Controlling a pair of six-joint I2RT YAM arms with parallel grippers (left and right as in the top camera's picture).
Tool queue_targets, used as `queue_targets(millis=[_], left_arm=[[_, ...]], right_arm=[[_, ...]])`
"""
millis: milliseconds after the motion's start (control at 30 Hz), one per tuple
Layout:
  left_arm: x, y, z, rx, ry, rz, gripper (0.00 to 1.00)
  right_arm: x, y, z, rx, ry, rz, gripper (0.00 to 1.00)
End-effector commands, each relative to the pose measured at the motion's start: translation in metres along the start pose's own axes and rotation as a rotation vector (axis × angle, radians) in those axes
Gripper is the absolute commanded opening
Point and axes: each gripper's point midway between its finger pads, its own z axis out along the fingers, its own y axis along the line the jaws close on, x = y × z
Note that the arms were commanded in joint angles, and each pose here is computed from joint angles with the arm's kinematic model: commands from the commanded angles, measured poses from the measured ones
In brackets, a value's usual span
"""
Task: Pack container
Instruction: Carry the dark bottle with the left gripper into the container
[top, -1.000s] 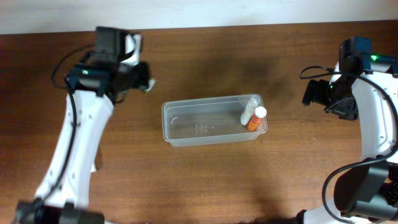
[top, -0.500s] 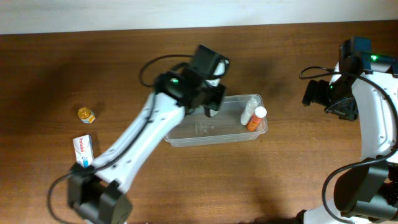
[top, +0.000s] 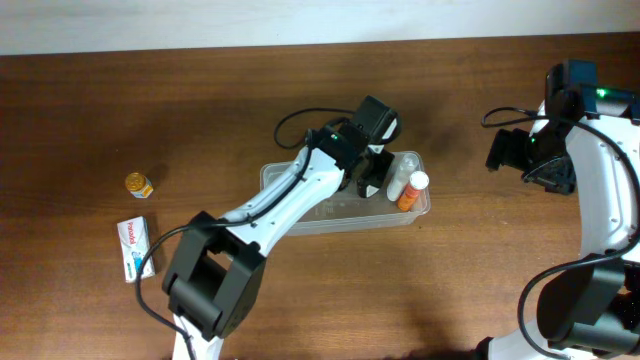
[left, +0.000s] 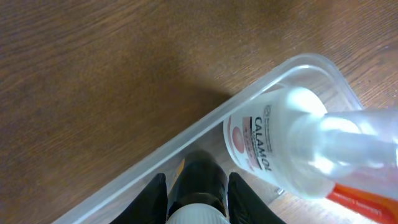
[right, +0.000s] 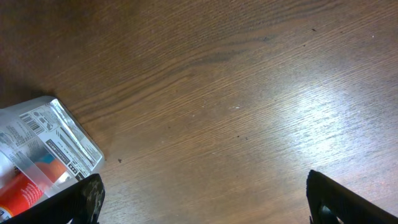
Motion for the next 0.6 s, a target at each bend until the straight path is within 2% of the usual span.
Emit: queue_targets(millis=[0,133,167,233,333,567], left_arm=[[-0.005,-0.001,0.006,0.004,-0.022,-0.008,0.0],[-0.013,-0.002,0.006,0.011,-0.053,-0.006,0.01],[-0.016,-0.003,0.006,0.013,-0.063,-0.006,0.08],[-0.016,-0.003,0.006,0.014,-0.066,-0.006,0.31],[-0.015,-0.003,0.006,0.013,-0.062,-0.006,0.45],[-0.014,-0.002,0.006,0.013,-0.058,-0.006,0.47]], right_arm=[[0.002,-0.001,0.003,-0.002,0.012,-0.007,0.96],[0.002,0.0,0.003,-0.002,0.012,-0.007,0.96],[0.002,0.0,0.003,-0.002,0.012,-0.007,0.96],[0.002,0.0,0.003,-0.002,0.012,-0.007,0.96],[0.002,0.0,0.003,-0.002,0.012,-0.007,0.96],[0.002,0.0,0.003,-0.002,0.012,-0.007,0.96]])
